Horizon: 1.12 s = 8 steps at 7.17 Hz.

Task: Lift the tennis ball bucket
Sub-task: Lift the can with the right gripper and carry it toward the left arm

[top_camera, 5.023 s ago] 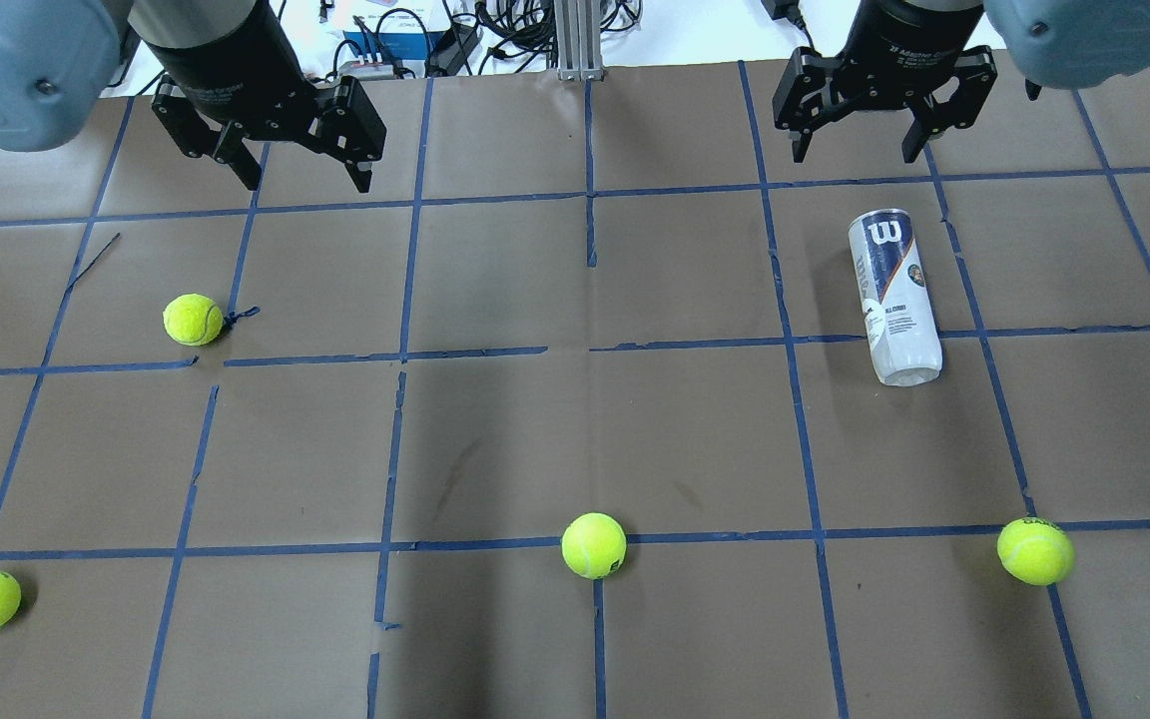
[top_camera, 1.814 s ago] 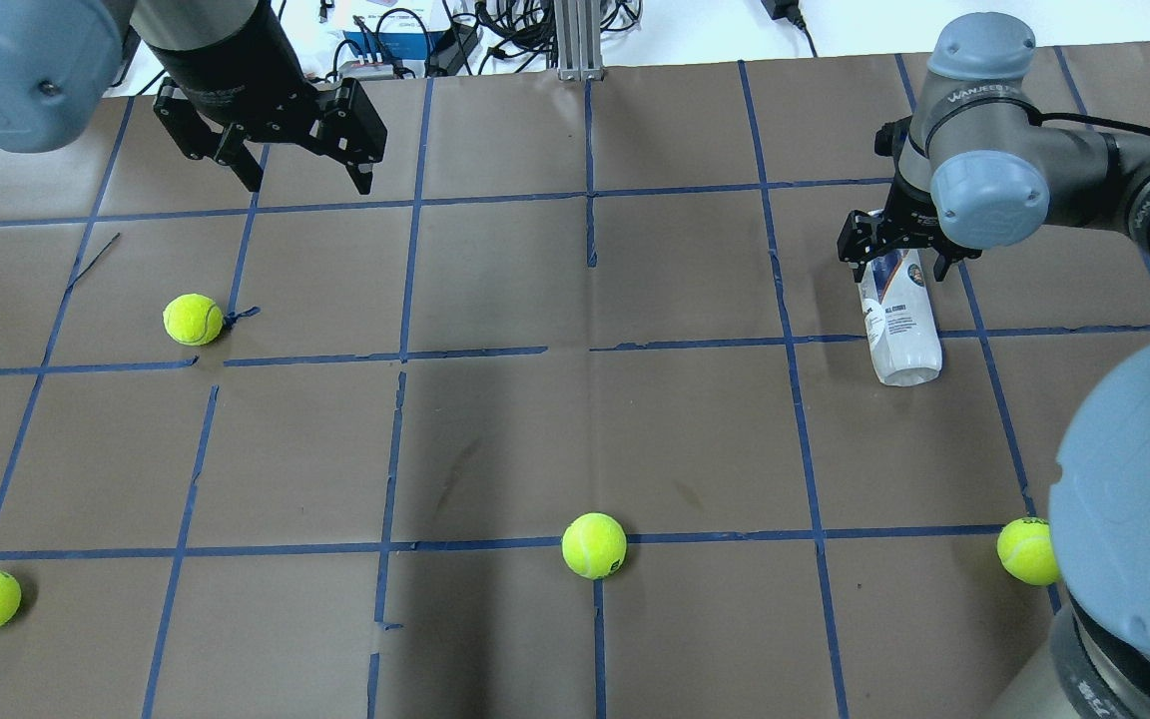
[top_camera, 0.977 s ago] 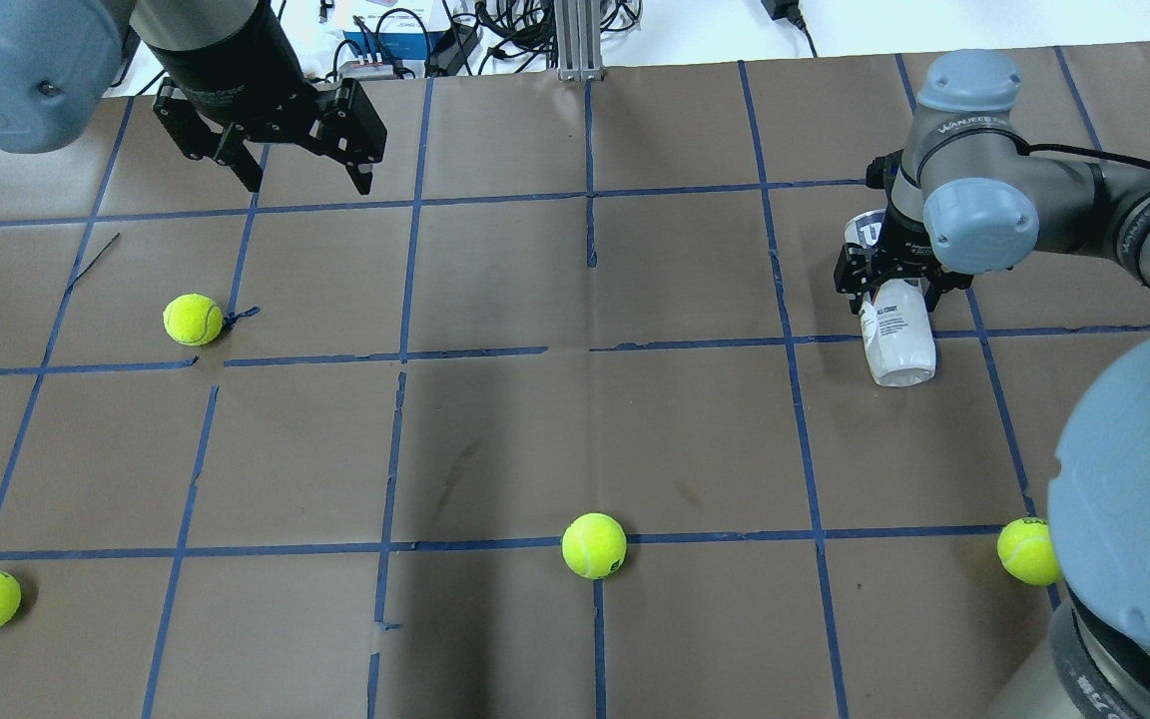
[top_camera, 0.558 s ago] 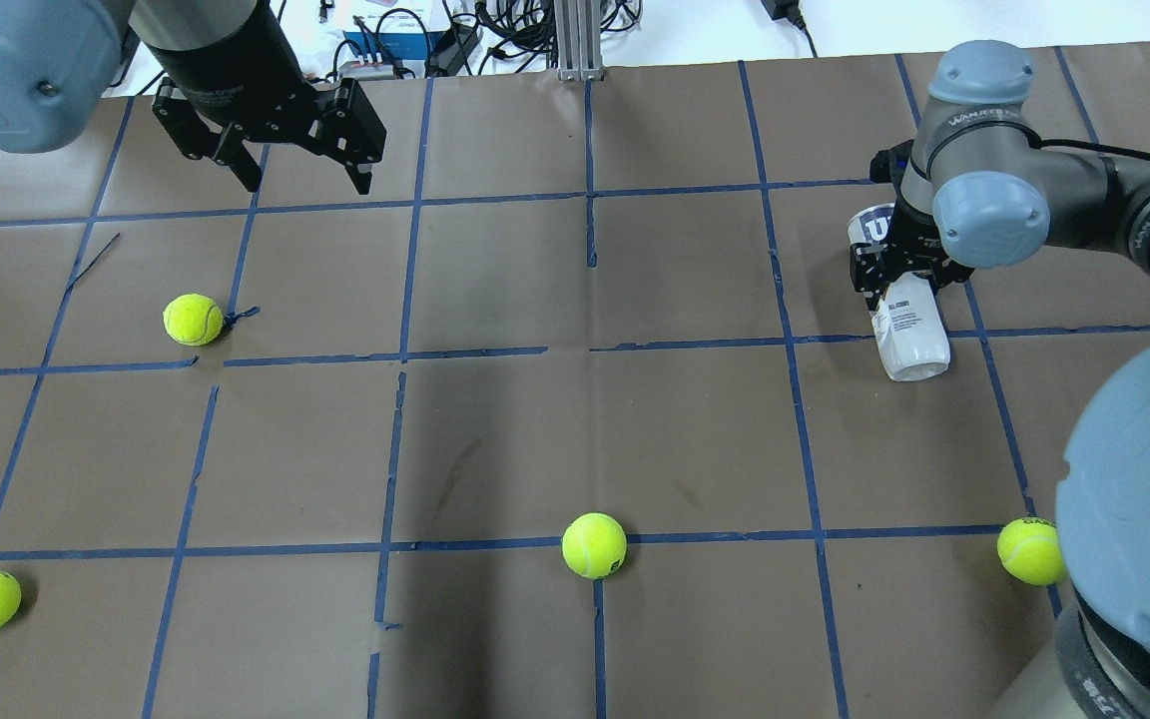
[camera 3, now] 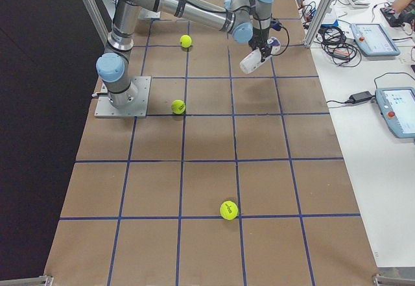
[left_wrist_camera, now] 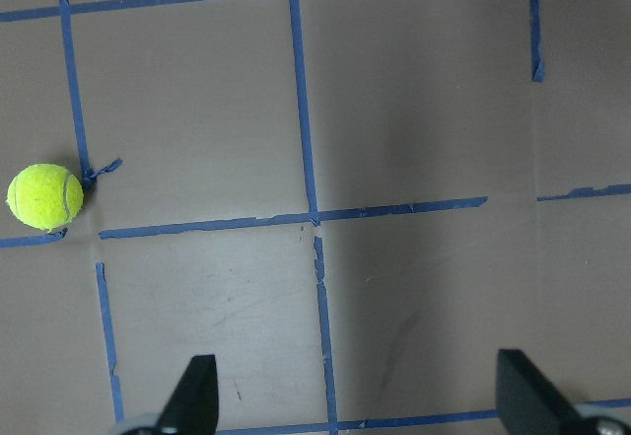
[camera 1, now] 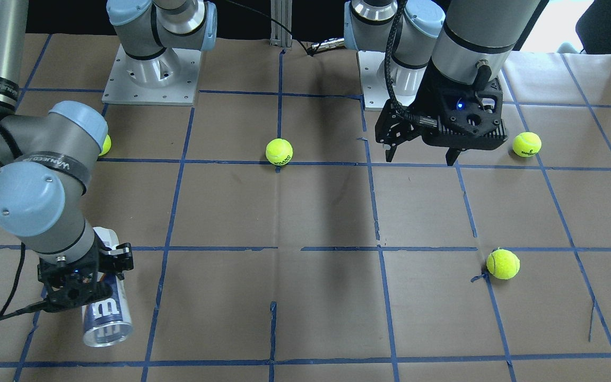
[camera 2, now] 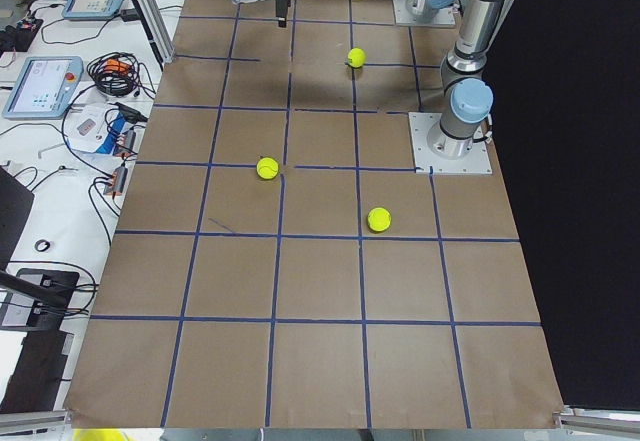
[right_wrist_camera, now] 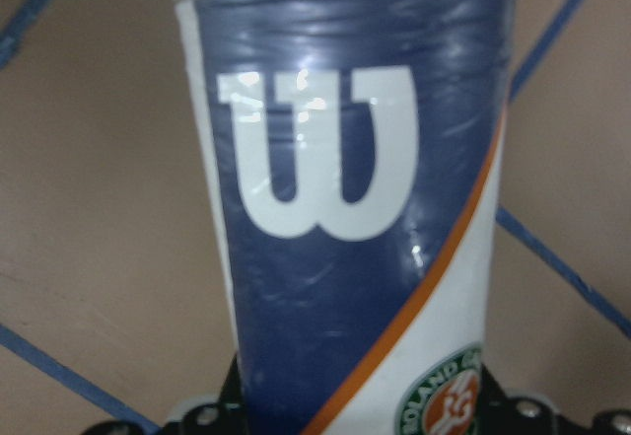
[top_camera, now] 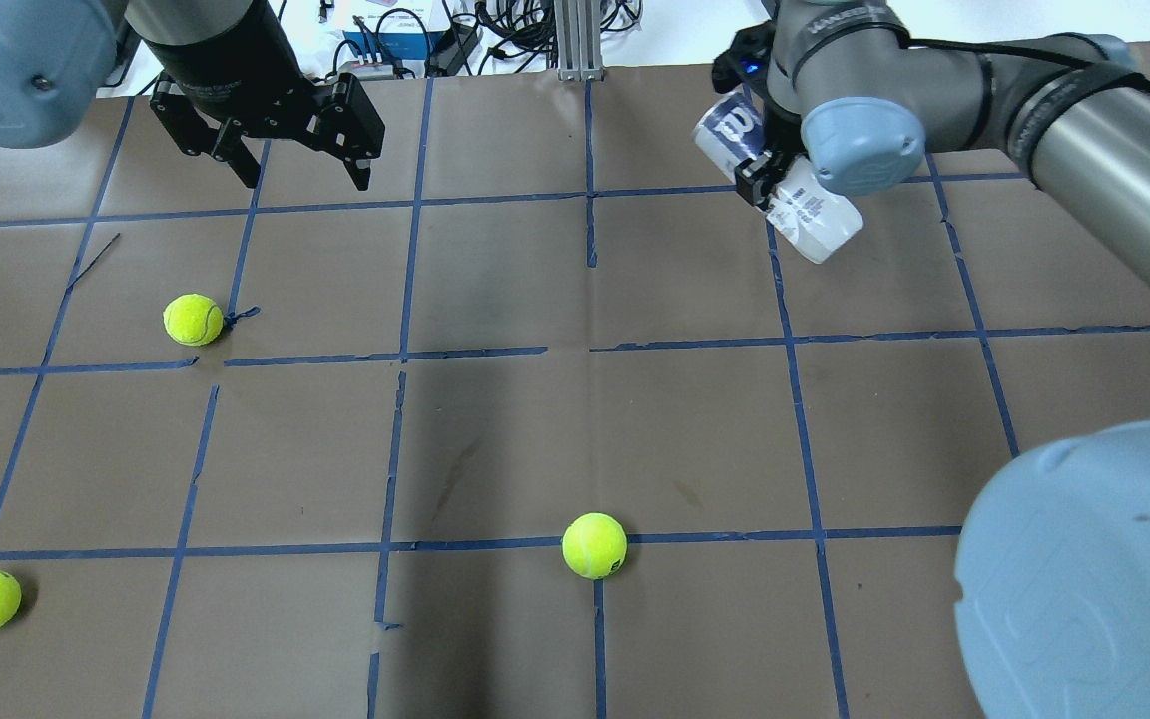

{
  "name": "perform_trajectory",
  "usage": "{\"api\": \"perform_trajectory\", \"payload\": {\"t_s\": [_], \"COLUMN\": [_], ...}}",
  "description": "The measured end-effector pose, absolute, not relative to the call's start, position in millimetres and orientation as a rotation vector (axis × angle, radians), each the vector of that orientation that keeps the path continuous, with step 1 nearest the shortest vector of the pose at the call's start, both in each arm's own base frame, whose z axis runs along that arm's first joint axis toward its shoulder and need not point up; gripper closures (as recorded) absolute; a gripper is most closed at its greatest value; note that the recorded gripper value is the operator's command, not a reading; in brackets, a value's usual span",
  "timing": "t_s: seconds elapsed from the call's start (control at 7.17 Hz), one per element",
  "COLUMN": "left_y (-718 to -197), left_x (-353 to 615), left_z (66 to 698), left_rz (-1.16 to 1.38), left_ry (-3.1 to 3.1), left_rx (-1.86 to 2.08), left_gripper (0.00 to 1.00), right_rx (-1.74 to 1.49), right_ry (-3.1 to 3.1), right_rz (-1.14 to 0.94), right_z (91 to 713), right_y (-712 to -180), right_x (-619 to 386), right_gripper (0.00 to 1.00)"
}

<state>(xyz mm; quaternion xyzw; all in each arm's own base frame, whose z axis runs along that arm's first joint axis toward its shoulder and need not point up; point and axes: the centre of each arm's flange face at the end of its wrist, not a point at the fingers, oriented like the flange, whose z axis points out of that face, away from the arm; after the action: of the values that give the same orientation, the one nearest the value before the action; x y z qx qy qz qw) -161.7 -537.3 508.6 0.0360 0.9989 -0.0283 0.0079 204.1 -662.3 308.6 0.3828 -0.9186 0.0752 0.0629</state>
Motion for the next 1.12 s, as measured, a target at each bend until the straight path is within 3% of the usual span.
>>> {"api": "perform_trajectory", "payload": {"t_s": [0.7,0.98,1.12], "left_y": [-536.2,-535.8,-536.2], "left_x": [-161.5,-161.3,-161.2], "left_z": [509.5,511.6,511.6], "left_rz": [-0.084,-0.086,-0.086], "left_ry": [3.120,3.120,3.121], "left_rx": [0.113,0.113,0.112], "left_gripper": [0.00,0.00,0.00], "right_rx": [1.913,2.056,2.088], "right_ry": [-2.283,-2.144,-2.115], "right_rz": [0.423,0.395,0.379], "right_z": [252.3,238.8,233.1], "right_y": [-665.5,-659.2,-657.2], "right_x": [339.9,363.4,366.0], "right_gripper": [0.29,0.00,0.00]}}
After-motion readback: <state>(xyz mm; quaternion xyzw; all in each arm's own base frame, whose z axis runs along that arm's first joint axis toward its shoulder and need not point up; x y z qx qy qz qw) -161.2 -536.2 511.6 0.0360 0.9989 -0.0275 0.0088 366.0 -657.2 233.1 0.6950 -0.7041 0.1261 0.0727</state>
